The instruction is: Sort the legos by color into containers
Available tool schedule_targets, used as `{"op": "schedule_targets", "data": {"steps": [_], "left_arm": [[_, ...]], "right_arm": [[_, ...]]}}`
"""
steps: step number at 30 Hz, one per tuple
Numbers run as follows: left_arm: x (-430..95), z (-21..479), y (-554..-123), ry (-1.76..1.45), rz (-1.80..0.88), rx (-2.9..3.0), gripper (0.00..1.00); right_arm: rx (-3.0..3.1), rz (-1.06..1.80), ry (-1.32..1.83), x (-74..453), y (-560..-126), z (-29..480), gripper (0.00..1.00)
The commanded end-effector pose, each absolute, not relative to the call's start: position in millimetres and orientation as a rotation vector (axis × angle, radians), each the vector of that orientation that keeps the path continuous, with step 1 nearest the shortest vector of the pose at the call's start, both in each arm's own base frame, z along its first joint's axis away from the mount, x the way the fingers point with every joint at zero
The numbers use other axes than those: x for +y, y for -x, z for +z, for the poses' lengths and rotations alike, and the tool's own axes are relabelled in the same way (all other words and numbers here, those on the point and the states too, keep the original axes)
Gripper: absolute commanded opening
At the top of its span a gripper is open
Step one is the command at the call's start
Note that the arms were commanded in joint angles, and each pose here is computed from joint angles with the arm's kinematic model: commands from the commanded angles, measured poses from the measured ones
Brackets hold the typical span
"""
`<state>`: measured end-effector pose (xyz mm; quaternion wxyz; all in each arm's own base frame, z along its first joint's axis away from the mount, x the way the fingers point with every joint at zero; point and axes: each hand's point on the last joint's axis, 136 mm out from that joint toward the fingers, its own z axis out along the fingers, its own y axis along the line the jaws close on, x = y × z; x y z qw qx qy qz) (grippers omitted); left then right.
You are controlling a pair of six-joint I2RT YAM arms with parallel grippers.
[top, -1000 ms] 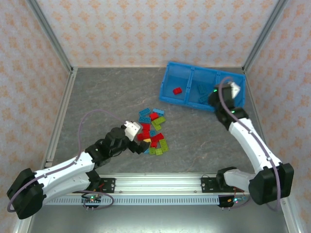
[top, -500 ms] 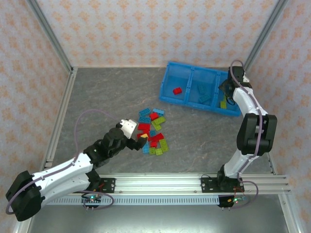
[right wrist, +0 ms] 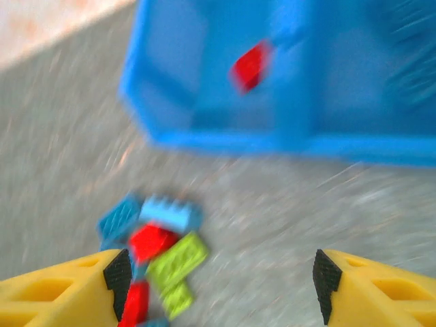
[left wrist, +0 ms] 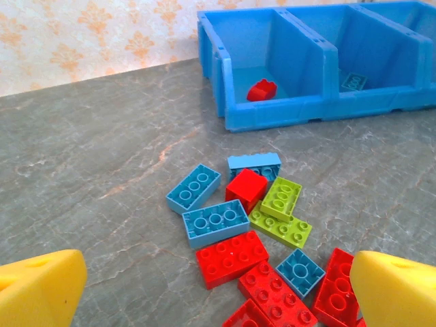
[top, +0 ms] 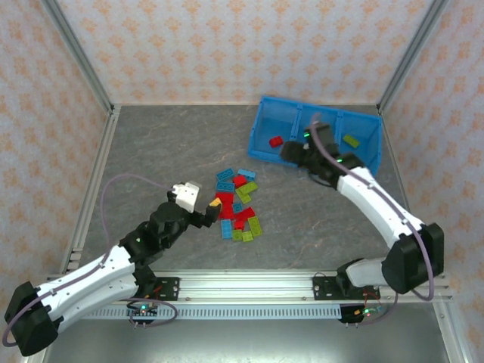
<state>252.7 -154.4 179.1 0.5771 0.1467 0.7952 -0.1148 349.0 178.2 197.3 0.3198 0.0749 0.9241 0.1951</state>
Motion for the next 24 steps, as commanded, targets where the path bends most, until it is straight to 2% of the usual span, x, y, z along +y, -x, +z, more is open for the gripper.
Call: {"op": "schedule_targets", "data": {"steps": [1, 3, 5, 12, 18, 24], "left_arm": [[-139.2, 171.5, -253.9, -0.292, -0.198, 1.880, 1.00], [-139.3, 170.8, -254.2, -0.297, -0.194, 1.884, 1.00], [-140.1, 170.2, -254.3, -0.304, -0.191, 1.888, 1.00], [-143.1, 166.7, -255.1, -0.317, -0.193, 1.902, 1.00], [-143.6, 166.6, -255.6, -0.321, -0.189, 1.907, 1.00], [-143.5, 166.3, -255.6, -0.325, -0.186, 1.908, 1.00]], "right_arm": [[2.593, 0.485, 0.049, 225.8, -325.7, 155.9, 0.73], [2.607, 0.407, 0.253, 250.6, -321.0, 139.9, 0.81], [2.607, 0.326, 0.438, 265.6, -317.7, 125.2, 1.00], [2.633, 0.323, 0.706, 286.5, -329.1, 86.4, 0.99], [2.686, 0.447, 0.735, 296.4, -341.3, 66.0, 0.99], [2.727, 0.423, 0.738, 296.3, -344.2, 46.1, 0.96]]}}
